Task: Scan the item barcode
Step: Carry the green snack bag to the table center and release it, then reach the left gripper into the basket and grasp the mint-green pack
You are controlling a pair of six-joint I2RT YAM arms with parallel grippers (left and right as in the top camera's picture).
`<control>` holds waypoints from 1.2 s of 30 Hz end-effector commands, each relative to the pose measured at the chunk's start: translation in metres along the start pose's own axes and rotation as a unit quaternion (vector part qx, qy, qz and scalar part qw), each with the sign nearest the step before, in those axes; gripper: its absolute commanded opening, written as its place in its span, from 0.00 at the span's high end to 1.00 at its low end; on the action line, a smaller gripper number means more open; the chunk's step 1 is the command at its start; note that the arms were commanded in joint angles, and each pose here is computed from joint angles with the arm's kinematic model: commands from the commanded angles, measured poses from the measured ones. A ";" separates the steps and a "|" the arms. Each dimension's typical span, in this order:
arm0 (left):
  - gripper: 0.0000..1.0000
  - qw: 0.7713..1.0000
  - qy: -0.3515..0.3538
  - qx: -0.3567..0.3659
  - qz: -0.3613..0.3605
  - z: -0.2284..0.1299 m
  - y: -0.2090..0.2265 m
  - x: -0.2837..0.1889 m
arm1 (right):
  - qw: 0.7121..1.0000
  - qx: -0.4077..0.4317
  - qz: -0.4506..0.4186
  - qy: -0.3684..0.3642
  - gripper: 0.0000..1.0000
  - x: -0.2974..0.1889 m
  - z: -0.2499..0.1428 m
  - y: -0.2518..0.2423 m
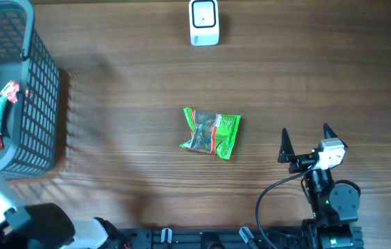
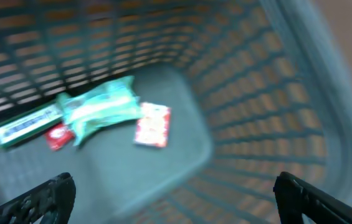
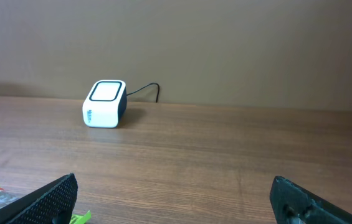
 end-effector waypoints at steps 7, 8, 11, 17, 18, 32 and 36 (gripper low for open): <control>0.00 0.979 0.067 0.000 0.192 -0.024 0.058 0.115 | 1.000 0.001 0.005 -0.003 0.00 0.000 0.001 0.001; 0.00 0.976 0.079 -0.004 0.205 -0.026 0.067 0.131 | 1.000 0.001 0.005 -0.003 0.00 0.000 0.001 0.001; 0.00 0.971 0.091 -0.014 0.222 -0.027 0.083 0.154 | 1.000 0.001 0.005 -0.003 0.00 0.000 0.001 0.001; 0.00 0.968 0.127 -0.035 0.214 -0.036 0.099 0.188 | 1.000 0.001 0.005 -0.003 0.00 0.000 0.001 0.001; 0.00 0.967 0.129 -0.035 0.216 -0.039 0.101 0.193 | 1.000 0.001 0.005 -0.003 0.00 0.000 0.001 0.001; 0.76 0.973 0.130 -0.038 0.189 -0.072 0.117 0.227 | 1.000 0.001 0.005 -0.003 0.00 0.000 0.001 0.001; 0.96 0.977 0.113 -0.039 0.178 -0.060 0.109 0.208 | 1.000 0.001 0.005 -0.003 0.00 0.000 0.001 0.001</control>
Point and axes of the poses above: each gripper's point midway between its finger pads, its own x axis out along the fingers, its own y axis along the line the jaws close on, z = x × y, the point moved 7 cm from there along -x, back along the fingers, and after that the axes turned 2 degrees about -x, right-handed, at the moved point
